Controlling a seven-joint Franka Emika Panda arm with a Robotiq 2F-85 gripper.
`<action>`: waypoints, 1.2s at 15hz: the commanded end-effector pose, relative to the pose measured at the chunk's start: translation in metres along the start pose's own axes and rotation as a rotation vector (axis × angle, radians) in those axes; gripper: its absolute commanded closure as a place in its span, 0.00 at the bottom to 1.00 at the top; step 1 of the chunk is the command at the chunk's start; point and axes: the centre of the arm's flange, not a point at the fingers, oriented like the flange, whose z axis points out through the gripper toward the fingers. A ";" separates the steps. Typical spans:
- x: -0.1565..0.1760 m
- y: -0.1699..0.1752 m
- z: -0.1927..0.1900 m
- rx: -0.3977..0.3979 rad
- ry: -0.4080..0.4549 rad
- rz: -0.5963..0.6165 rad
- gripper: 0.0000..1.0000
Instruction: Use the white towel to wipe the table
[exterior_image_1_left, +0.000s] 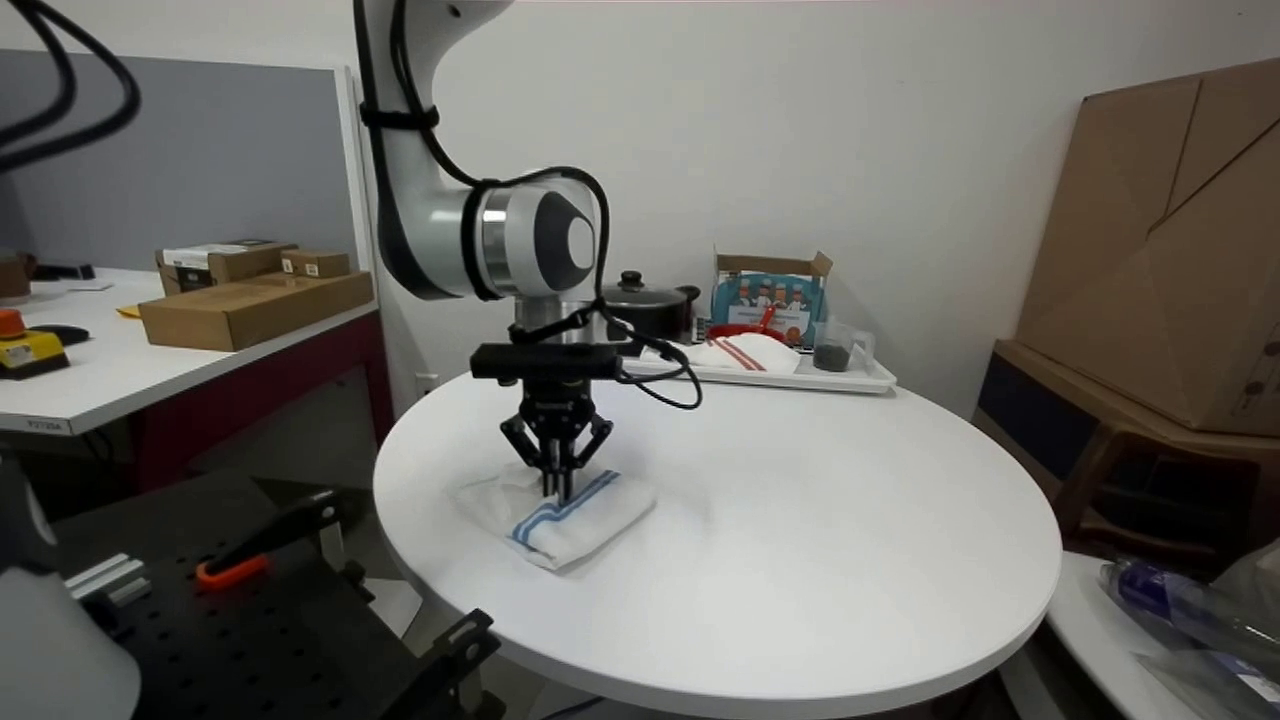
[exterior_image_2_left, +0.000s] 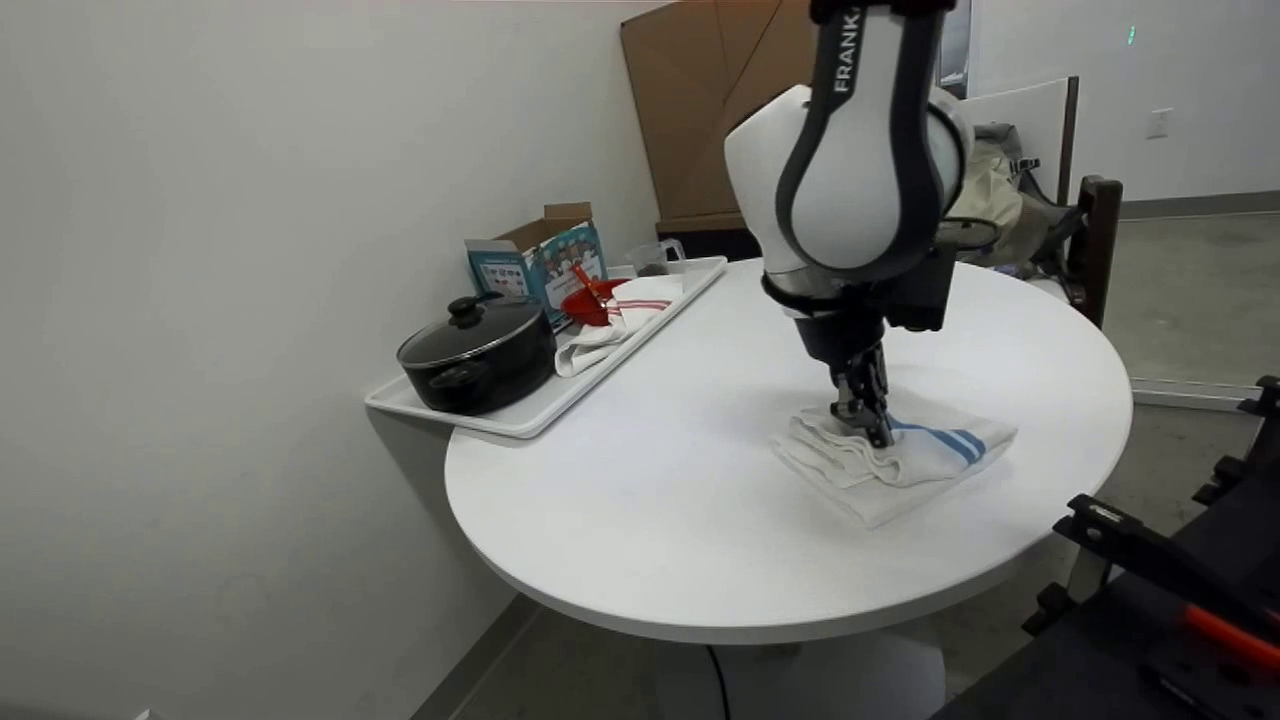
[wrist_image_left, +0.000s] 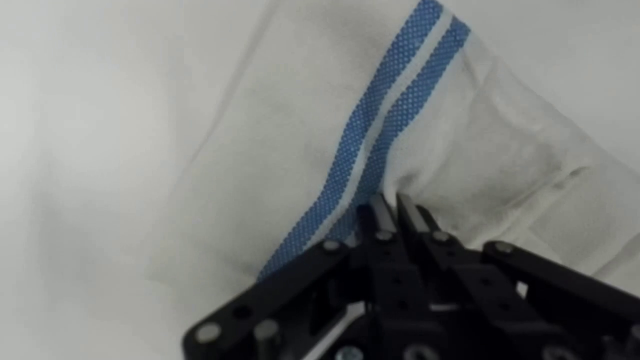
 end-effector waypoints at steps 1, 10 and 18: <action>-0.042 0.054 0.057 -0.102 0.045 0.046 0.93; -0.087 0.166 0.054 -0.071 0.103 0.269 0.92; -0.110 0.276 0.041 0.230 0.139 0.607 0.93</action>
